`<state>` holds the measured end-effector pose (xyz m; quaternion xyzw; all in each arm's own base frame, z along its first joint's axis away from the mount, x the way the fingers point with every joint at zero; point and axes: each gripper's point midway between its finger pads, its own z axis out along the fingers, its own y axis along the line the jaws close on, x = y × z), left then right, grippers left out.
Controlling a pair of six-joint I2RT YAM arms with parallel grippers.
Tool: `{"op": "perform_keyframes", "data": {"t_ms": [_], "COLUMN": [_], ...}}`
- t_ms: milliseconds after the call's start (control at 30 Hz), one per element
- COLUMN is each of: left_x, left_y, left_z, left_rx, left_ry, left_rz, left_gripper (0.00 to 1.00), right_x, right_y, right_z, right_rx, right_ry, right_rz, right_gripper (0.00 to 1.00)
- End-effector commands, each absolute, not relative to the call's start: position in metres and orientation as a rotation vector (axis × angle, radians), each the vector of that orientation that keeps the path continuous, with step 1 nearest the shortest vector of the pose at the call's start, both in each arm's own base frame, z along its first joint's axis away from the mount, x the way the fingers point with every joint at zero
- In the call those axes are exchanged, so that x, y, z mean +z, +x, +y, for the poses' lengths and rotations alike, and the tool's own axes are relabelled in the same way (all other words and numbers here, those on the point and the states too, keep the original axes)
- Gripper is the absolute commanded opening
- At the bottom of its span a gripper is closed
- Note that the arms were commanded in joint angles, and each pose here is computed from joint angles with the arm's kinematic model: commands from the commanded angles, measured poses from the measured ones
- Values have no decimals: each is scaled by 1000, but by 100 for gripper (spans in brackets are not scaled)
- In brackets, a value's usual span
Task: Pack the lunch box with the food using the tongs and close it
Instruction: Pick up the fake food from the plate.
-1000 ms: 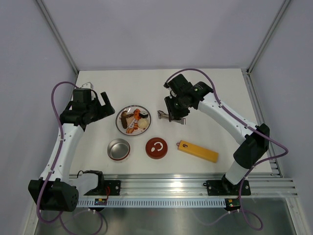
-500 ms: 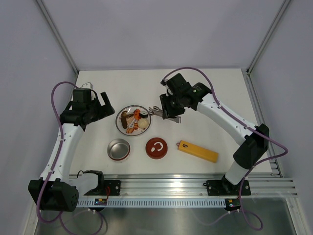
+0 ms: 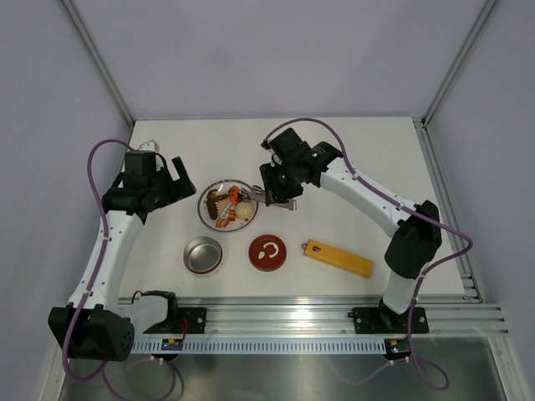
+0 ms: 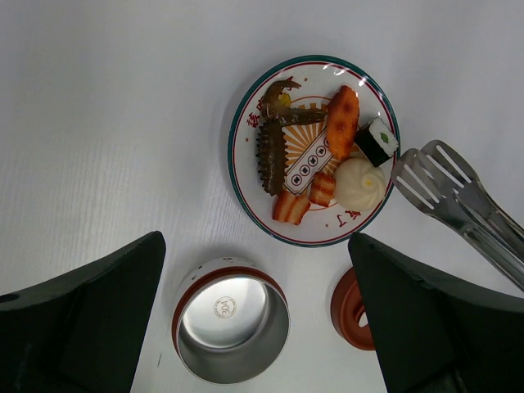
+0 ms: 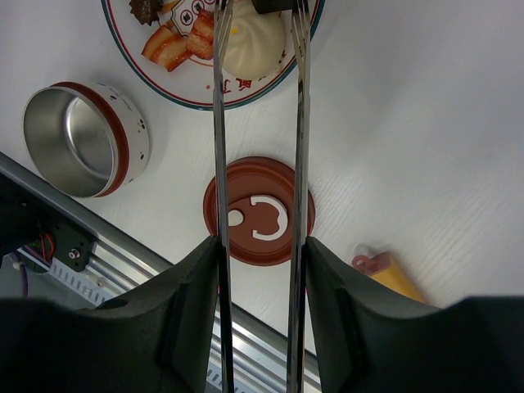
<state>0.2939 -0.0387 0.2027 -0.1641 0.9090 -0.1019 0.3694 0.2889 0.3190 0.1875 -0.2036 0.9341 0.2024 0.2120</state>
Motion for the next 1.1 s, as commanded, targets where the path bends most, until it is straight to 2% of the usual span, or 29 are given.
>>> {"op": "perform_keyframes", "data": {"t_ms": [0,1067], "left_x": [223,221], "left_y": [300,303], "left_z": [-37,-37], "left_rx": [-256,-249], "left_ry": [-411,-400], "left_rz": [2268,2279], "left_gripper": [99,99], "right_x": [206,167], "right_y": [293,312], "right_z": [336,346], "right_rx": [639,575], "right_ry": [-584,-534], "right_rz": [2528,2577], "right_gripper": [52,58]}}
